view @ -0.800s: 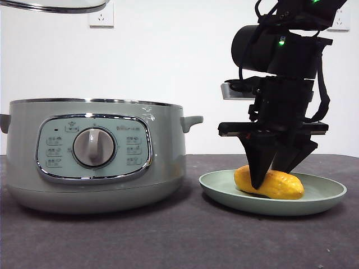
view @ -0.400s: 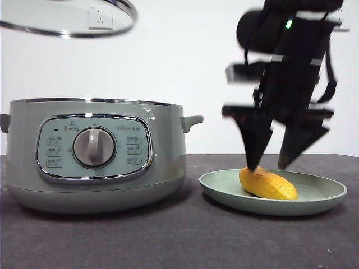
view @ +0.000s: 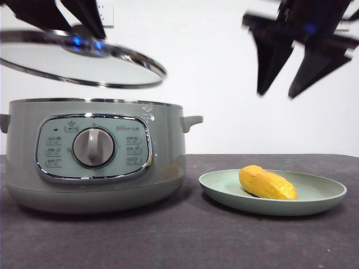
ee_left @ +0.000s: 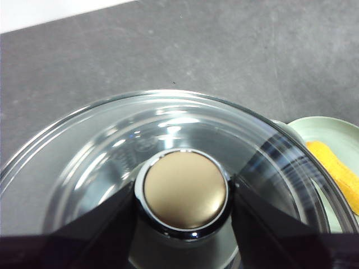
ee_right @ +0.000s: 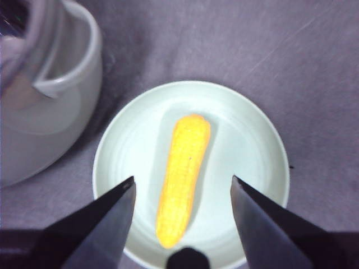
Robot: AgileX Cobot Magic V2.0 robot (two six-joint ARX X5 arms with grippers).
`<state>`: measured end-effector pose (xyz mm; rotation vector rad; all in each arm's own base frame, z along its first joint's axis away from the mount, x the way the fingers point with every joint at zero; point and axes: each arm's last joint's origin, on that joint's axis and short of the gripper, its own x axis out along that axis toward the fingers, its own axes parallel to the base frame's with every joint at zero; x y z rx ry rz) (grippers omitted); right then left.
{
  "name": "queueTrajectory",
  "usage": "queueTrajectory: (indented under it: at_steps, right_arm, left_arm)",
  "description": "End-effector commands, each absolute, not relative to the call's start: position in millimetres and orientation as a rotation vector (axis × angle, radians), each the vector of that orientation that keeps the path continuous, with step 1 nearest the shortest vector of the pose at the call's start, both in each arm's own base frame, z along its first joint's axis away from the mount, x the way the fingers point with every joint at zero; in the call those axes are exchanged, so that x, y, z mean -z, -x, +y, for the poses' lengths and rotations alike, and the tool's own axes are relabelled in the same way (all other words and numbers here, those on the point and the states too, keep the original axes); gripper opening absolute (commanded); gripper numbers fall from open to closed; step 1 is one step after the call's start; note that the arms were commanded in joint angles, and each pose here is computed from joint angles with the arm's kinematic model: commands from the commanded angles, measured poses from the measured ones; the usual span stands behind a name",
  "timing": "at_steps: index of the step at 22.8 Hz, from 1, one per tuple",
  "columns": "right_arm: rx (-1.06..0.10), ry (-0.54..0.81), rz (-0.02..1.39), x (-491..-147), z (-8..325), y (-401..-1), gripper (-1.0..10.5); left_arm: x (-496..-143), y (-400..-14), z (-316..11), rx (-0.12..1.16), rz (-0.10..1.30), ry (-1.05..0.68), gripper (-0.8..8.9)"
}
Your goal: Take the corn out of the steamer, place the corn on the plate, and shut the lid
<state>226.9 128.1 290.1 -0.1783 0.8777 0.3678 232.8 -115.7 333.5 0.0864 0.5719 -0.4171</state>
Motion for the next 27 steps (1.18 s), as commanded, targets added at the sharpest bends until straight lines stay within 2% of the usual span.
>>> queueTrajectory:
  at_steps: [1,8,10,18,19,22,23,27]
  right_arm:
    - [-0.362,0.167,0.866,-298,122,-216,2.8]
    - [-0.346,0.156,0.798,-323,104,-186,2.8]
    - [-0.296,0.175,0.783,-325,101,-184,2.8]
    - [-0.291,0.189,0.822,-323,98,-180,2.8]
    - [-0.291,0.189,0.823,-323,98,-180,2.8]
    - [-0.291,0.190,0.827,-323,98,-179,2.8]
    - [-0.291,0.190,0.827,-323,98,-178,2.8]
    - [-0.291,0.193,0.835,-323,97,-178,2.8]
  left_arm:
    - [-335,-241,-124,0.432,0.529,-0.073,-0.09]
    - [-310,-261,-135,0.428,0.610,-0.095,-0.09]
    - [-307,-260,-137,0.432,0.632,-0.102,-0.09]
    - [-299,-261,-142,0.443,0.683,-0.092,0.04]
    - [-298,-261,-142,0.461,0.696,-0.086,0.48]
    - [-297,-260,-143,0.480,0.709,-0.081,4.10]
    - [-297,-260,-143,0.479,0.712,-0.082,4.50]
    - [-300,-259,-142,0.479,0.694,-0.076,4.48]
